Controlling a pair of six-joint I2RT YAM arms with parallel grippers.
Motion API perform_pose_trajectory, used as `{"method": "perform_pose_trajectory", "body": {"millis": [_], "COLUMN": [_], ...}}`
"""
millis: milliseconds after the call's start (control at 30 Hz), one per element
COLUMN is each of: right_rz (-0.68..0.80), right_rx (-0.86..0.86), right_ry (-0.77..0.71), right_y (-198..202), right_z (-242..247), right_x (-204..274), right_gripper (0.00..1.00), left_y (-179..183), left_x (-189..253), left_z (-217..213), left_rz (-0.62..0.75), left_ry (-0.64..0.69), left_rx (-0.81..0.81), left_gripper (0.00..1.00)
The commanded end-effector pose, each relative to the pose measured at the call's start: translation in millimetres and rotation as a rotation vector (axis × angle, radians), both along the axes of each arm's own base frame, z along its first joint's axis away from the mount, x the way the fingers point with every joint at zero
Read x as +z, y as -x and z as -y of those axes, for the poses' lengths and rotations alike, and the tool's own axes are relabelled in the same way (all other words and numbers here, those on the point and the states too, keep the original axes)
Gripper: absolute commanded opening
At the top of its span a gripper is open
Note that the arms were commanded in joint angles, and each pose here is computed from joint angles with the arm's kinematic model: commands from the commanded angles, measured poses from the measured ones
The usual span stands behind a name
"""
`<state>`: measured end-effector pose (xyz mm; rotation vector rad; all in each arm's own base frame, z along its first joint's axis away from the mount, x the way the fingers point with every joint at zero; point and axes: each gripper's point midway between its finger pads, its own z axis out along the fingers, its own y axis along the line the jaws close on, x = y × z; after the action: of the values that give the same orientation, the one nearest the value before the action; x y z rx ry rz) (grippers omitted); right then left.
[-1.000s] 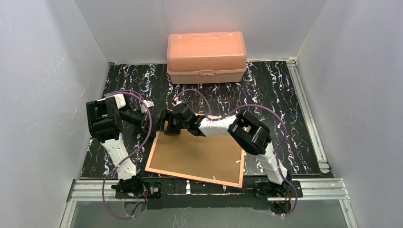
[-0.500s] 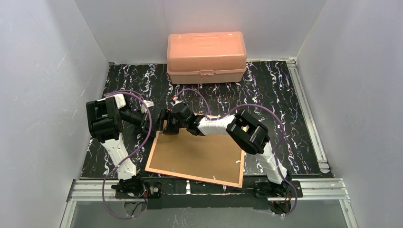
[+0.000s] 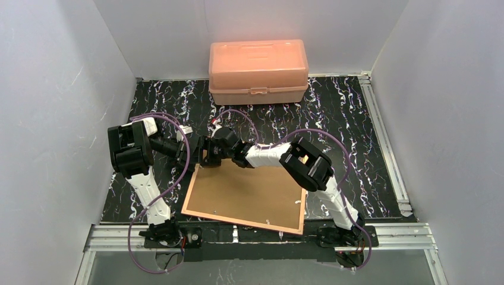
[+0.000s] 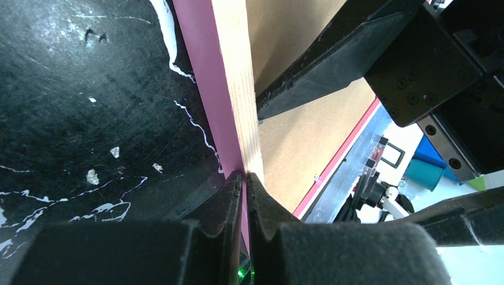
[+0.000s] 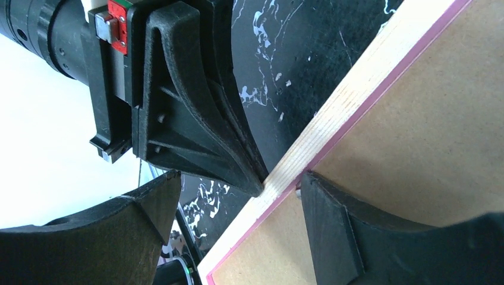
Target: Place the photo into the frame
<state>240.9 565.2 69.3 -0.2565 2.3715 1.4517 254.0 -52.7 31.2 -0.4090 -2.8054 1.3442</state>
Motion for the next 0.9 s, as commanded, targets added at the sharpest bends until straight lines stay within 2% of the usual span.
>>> {"method": "perform_pose_trajectory", "body": {"millis": [0, 233, 367, 500, 700, 800, 867], "right_rz": [-0.019, -0.03, -0.017, 0.054, 0.147, 0.223, 0.289], "right_rx": [0.099, 0.131, 0.155, 0.153, 0.165, 0.189, 0.208], "right_ry": [0.026, 0.022, -0.014, -0.029, 0.028, 0.102, 0.178], "right_y": [21, 26, 29, 13, -5, -2, 2], "right_z": [-8, -8, -11, -8, 13, 28, 44], "right_x": [-24, -27, -11, 17, 30, 32, 33], "right_gripper": [0.82, 0.81, 0.81, 0.81, 0.84, 0.86, 0.88], "left_y": [-2, -1, -1, 0, -1, -4, -9], "left_x": [-5, -4, -3, -1, 4, 11, 20], "left_z": [5, 7, 7, 6, 6, 7, 5], "left_rz": [0.038, 0.043, 0.044, 0.049, 0.053, 0.045, 0.056], "left_ry": [0.002, 0.005, 0.004, -0.002, -0.001, 0.019, 0.027], "left_rx": [-0.041, -0.045, -0.046, -0.049, -0.045, -0.032, -0.02], "left_gripper": [0.03, 0.03, 0.03, 0.02, 0.02, 0.03, 0.06]}}
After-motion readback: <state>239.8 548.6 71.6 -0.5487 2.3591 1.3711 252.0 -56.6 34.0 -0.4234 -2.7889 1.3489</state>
